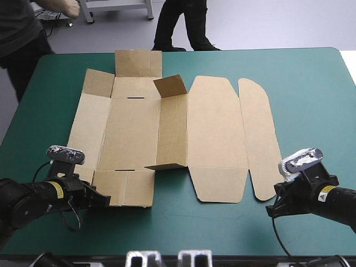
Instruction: Fold the box
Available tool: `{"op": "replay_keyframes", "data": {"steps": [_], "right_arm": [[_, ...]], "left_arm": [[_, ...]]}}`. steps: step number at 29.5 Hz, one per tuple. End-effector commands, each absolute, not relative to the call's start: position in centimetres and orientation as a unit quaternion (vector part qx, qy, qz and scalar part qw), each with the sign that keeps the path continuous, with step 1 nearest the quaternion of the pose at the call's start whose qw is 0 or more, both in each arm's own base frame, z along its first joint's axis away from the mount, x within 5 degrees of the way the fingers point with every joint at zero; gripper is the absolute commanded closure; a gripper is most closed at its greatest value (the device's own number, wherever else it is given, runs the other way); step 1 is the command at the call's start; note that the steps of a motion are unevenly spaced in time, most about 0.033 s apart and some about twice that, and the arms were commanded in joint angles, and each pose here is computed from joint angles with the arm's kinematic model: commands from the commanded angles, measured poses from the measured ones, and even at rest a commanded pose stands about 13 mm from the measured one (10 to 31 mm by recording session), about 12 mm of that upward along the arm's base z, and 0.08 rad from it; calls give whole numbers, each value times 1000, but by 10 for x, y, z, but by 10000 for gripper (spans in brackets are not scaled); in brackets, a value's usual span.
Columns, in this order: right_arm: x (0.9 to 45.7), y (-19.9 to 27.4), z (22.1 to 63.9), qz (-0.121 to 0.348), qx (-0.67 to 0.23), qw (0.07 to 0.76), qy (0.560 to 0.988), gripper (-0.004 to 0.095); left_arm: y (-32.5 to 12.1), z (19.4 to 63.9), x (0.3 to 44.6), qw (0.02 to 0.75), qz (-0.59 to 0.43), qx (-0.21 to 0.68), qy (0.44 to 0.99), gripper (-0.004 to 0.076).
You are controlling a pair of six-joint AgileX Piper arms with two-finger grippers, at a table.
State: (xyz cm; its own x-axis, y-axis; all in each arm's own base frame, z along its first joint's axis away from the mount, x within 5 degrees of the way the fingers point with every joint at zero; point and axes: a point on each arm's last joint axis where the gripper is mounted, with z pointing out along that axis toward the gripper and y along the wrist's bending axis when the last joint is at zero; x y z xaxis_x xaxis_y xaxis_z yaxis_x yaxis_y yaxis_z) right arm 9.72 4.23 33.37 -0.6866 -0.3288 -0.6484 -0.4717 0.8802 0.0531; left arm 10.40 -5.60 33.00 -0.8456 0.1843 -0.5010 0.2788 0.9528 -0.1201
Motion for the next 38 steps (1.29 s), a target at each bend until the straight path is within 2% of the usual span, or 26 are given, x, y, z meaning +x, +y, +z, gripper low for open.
{"op": "replay_keyframes", "data": {"steps": [1, 14, 19, 24, 31, 38], "right_arm": [[101, 44, 343, 116, -216, 359, 900, 928], [102, 44, 344, 115, -215, 364, 899, 928], [101, 45, 344, 119, -212, 363, 899, 928], [101, 45, 344, 120, -212, 363, 899, 928], [102, 45, 344, 119, -213, 364, 899, 928], [102, 45, 344, 118, -216, 365, 898, 928]], "left_arm": [[-58, 340, 106, 277, -110, 118, 947, 734], [-58, 340, 106, 278, -109, 121, 947, 734], [-62, 343, 111, 302, -125, 118, 938, 734], [-72, 339, 129, 315, -125, 131, 932, 734], [-93, 325, 166, 296, -113, 154, 936, 723], [-97, 354, 191, 318, -91, 192, 924, 710]]}}
